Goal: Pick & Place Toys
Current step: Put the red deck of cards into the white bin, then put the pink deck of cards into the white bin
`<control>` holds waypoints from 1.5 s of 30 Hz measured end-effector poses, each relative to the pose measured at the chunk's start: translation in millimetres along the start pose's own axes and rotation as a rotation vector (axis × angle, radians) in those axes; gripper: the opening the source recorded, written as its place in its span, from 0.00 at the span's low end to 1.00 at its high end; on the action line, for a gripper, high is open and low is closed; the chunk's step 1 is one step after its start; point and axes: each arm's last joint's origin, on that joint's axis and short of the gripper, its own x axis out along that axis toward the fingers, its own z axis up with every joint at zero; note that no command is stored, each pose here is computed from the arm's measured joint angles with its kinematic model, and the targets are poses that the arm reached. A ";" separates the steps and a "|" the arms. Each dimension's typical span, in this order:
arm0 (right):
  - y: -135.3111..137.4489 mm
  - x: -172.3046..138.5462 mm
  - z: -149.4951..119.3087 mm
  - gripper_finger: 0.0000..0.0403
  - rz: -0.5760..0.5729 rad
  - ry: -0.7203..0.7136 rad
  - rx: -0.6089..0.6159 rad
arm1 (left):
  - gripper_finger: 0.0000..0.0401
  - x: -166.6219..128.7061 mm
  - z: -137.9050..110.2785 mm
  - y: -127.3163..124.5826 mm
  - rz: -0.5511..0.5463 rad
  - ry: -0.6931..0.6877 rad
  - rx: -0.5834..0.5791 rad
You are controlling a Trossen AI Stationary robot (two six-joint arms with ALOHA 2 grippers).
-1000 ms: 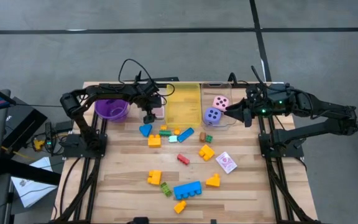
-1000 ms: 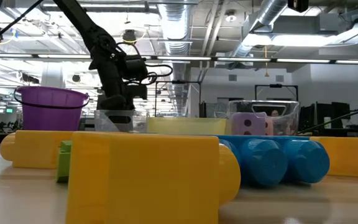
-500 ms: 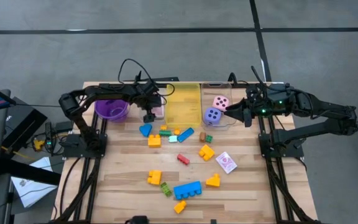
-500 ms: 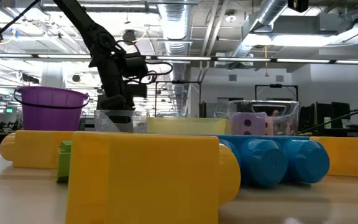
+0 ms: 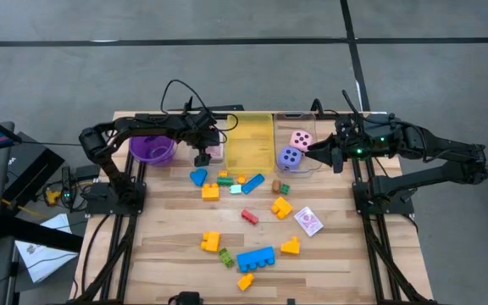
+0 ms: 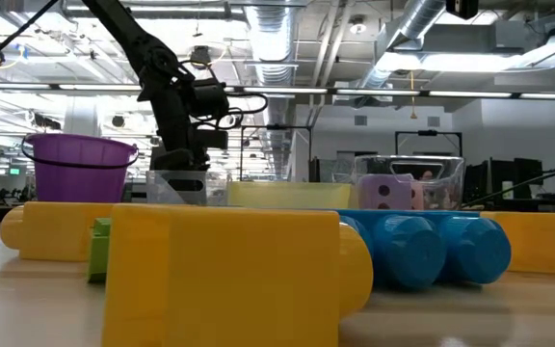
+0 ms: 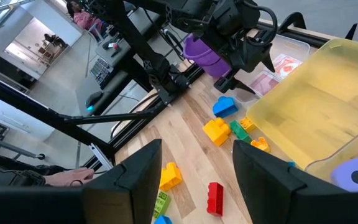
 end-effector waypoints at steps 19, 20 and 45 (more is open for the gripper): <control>0.0 0.0 0.0 0.47 0.001 0.001 0.000 | 0.84 -10.5 -1.9 -1.2 0.018 0.021 0.000; 0.0 0.0 0.0 0.47 0.001 0.001 0.000 | 0.84 -15.3 -0.5 -0.3 0.034 0.001 -0.001; -2.3 -2.9 -2.5 0.47 -0.018 0.023 -0.047 | 0.83 -163.4 36.2 -53.0 0.197 -0.664 -0.112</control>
